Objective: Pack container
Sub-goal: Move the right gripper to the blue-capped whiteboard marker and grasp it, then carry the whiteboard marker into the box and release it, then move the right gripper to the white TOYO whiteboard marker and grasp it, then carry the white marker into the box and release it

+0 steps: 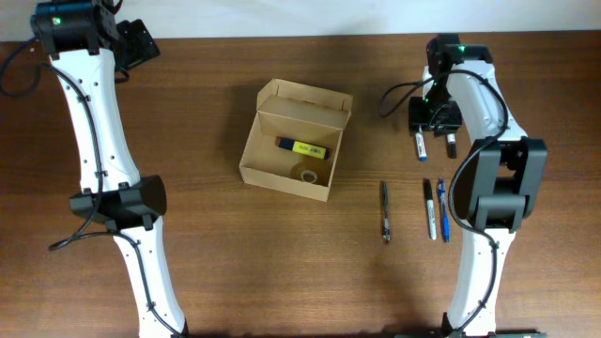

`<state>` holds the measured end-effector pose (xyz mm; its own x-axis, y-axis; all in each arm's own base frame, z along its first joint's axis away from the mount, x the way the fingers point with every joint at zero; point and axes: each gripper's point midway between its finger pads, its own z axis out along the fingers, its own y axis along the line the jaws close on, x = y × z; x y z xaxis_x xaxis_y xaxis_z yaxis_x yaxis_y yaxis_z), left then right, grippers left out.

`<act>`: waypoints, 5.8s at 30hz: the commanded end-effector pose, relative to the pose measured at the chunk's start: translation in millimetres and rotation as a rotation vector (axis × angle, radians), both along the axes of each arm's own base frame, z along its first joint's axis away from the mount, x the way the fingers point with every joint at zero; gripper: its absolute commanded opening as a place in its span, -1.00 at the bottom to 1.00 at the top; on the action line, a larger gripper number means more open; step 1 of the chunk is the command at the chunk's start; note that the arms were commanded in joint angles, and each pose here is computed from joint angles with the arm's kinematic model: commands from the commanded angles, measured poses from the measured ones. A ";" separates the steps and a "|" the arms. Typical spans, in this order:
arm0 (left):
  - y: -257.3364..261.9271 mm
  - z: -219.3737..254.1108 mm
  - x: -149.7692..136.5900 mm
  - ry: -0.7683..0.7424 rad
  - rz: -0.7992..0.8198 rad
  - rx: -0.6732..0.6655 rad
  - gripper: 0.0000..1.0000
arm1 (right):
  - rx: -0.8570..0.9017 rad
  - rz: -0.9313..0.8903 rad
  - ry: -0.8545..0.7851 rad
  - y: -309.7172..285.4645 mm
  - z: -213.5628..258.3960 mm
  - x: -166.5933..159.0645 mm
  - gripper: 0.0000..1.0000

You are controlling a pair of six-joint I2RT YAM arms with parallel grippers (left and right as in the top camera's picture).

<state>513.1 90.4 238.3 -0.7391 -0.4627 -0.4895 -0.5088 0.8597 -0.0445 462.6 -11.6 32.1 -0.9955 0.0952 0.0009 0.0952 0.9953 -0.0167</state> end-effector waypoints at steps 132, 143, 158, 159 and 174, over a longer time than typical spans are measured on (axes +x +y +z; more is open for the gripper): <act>4.4 1.8 -1.6 0.002 -0.001 0.013 1.00 | 0.049 -0.070 -0.064 -60.6 -18.3 -23.2 0.03; 4.4 1.8 -1.7 0.002 -0.001 0.013 1.00 | 0.040 -0.070 -0.103 -63.8 -41.6 -9.2 -0.26; 4.4 1.8 -1.7 0.002 -0.001 0.013 1.00 | 0.127 -0.022 -0.077 -46.8 -44.2 -10.6 -0.92; 4.4 1.8 -1.7 0.002 -0.001 0.013 1.00 | 0.177 -0.019 -0.091 -38.4 -31.9 -6.8 -0.92; 4.4 1.8 -1.6 0.002 -0.001 0.013 1.00 | 0.223 0.705 -0.541 152.6 241.0 1.5 -0.93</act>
<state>513.1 90.4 238.3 -0.7391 -0.4627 -0.4895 -0.5088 0.8597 -0.0445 484.9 79.4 214.5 -0.8797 -0.2467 -0.4064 -0.3374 0.9263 0.1680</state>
